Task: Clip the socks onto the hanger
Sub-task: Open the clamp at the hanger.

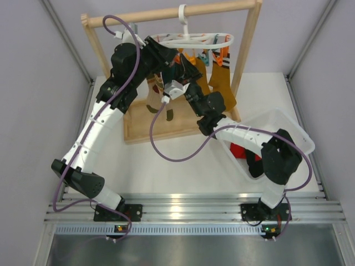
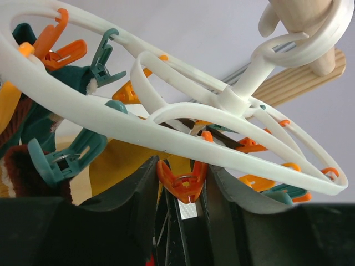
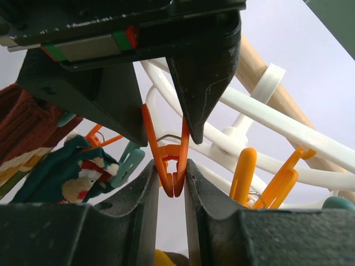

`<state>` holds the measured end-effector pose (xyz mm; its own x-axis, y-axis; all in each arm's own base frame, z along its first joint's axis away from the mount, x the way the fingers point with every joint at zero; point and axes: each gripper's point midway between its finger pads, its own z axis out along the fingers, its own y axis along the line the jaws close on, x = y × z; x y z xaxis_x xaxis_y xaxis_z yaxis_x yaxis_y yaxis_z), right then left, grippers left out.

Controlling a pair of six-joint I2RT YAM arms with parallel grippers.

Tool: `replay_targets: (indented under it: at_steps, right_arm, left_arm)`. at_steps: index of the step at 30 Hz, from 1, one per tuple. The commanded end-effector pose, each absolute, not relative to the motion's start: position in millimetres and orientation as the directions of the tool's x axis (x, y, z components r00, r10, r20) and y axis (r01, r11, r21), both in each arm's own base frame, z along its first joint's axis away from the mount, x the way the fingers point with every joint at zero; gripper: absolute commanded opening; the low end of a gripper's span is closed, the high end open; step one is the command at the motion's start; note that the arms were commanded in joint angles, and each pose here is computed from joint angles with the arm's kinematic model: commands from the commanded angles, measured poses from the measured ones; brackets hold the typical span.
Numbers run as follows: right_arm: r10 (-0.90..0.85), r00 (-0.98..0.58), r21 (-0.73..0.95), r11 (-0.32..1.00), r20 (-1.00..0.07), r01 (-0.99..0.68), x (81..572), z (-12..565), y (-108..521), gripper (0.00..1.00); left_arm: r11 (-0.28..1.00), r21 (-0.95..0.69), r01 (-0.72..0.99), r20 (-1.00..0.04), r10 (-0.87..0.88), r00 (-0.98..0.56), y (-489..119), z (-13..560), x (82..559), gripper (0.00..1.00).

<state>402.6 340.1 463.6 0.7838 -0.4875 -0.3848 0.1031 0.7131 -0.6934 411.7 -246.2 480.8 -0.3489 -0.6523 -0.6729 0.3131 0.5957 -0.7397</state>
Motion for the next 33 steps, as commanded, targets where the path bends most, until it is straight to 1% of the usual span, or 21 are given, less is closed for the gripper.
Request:
replay_targets:
  at_steps: [1, 4, 5, 6, 7, 8, 9, 11, 12, 13, 15, 17, 19, 20, 22, 24, 25, 26, 29, 31, 33]
  right_arm:
    - [-0.445, 0.817, -0.603, 0.783, -0.367, 0.155, 376.2, 506.1, 319.6, 0.00]
    - [-0.444, 0.812, -0.612, 0.778, -0.378, 0.140, 376.6, 502.1, 319.9, 0.00]
    - [-0.445, 0.809, -0.618, 0.775, -0.385, 0.132, 377.2, 499.7, 320.9, 0.02]
    - [-0.444, 0.804, -0.624, 0.772, -0.395, 0.120, 378.8, 495.5, 321.5, 0.08]
    - [-0.438, 0.803, -0.620, 0.776, -0.404, 0.112, 377.0, 497.0, 319.7, 0.21]
    - [-0.438, 0.785, -0.626, 0.775, -0.438, 0.083, 381.6, 489.3, 320.4, 0.27]
    - [-0.438, 0.777, -0.629, 0.775, -0.453, 0.070, 380.5, 489.2, 317.7, 0.39]
    - [-0.438, 0.740, -0.634, 0.773, -0.511, 0.020, 386.5, 476.0, 315.1, 0.49]
    - [-0.443, 0.727, -0.643, 0.766, -0.525, 0.003, 385.1, 470.9, 311.6, 0.59]
    - [-0.442, 0.716, -0.645, 0.764, -0.541, -0.016, 384.6, 465.5, 310.5, 0.63]
    - [-0.446, 0.691, -0.662, 0.747, -0.569, -0.063, 380.2, 449.1, 303.7, 0.72]
    - [-0.426, 0.666, -0.669, 0.729, -0.613, -0.149, 375.9, 427.3, 305.1, 0.76]
    - [-0.411, 0.636, -0.686, 0.676, -0.653, -0.268, 364.8, 411.3, 307.5, 0.76]
    - [-0.373, 0.599, -0.649, 0.678, -0.708, -0.345, 364.0, 403.1, 306.0, 0.76]
    - [-0.319, 0.534, -0.603, 0.603, -0.783, -0.523, 349.6, 386.3, 312.1, 0.75]
    - [-0.209, 0.416, -0.451, 0.605, -0.885, -0.656, 346.4, 390.7, 306.8, 0.72]
    - [-0.163, 0.356, -0.384, 0.554, -0.920, -0.739, 338.0, 385.4, 312.5, 0.72]
    - [-0.086, 0.255, -0.258, 0.566, -0.963, -0.783, 341.5, 387.5, 306.7, 0.70]
    - [0.077, 0.199, -0.135, 0.498, -0.977, -0.857, 333.3, 422.0, 311.9, 0.64]
    - [0.114, 0.187, -0.118, 0.444, -0.976, -0.888, 328.8, 431.9, 320.7, 0.59]
    - [0.178, 0.126, -0.047, 0.393, -0.976, -0.918, 326.0, 448.9, 330.5, 0.53]
  left_arm:
    - [0.553, -0.748, 0.366, -0.647, -0.730, -0.220, -231.4, 527.9, 412.6, 0.41]
    - [0.558, -0.742, 0.372, -0.655, -0.722, -0.223, -232.5, 525.9, 412.4, 0.29]
    - [0.559, -0.740, 0.374, -0.656, -0.722, -0.221, -232.0, 526.9, 411.5, 0.22]
    - [0.561, -0.739, 0.372, -0.658, -0.718, -0.226, -232.0, 524.0, 411.5, 0.17]
    - [0.563, -0.735, 0.378, -0.663, -0.715, -0.223, -232.2, 524.6, 411.1, 0.13]
    - [0.565, -0.733, 0.379, -0.666, -0.711, -0.225, -232.5, 522.4, 410.5, 0.06]
    - [0.569, -0.728, 0.383, -0.670, -0.710, -0.219, -231.1, 523.6, 409.7, 0.02]
    - [0.576, -0.723, 0.381, -0.676, -0.703, -0.221, -230.6, 520.8, 409.7, 0.00]
    - [0.582, -0.717, 0.384, -0.684, -0.695, -0.222, -231.4, 518.8, 410.0, 0.00]
    - [0.582, -0.714, 0.390, -0.686, -0.693, -0.222, -231.8, 519.4, 408.3, 0.00]
    - [0.584, -0.710, 0.393, -0.690, -0.689, -0.222, -230.9, 516.8, 407.5, 0.00]
    - [0.579, -0.702, 0.415, -0.695, -0.684, -0.222, -231.1, 517.1, 405.1, 0.00]
    - [0.571, -0.694, 0.438, -0.700, -0.679, -0.222, -231.9, 519.4, 400.9, 0.00]
    - [0.567, -0.690, 0.449, -0.700, -0.680, -0.217, -232.3, 518.9, 401.1, 0.00]
    - [0.561, -0.688, 0.460, -0.699, -0.682, -0.215, -233.2, 518.4, 399.9, 0.00]
    - [0.546, -0.685, 0.483, -0.696, -0.686, -0.212, -234.0, 519.9, 396.9, 0.00]
    - [0.535, -0.683, 0.497, -0.691, -0.694, -0.203, -232.2, 523.9, 393.6, 0.00]
    - [0.524, -0.682, 0.510, -0.690, -0.691, -0.214, -234.1, 517.6, 393.8, 0.00]
    - [0.493, -0.680, 0.543, -0.680, -0.701, -0.215, -236.1, 522.9, 390.0, 0.00]
    - [0.483, -0.689, 0.541, -0.672, -0.705, -0.226, -237.2, 522.6, 390.6, 0.00]
    - [0.474, -0.689, 0.548, -0.670, -0.706, -0.231, -239.0, 523.8, 389.5, 0.00]
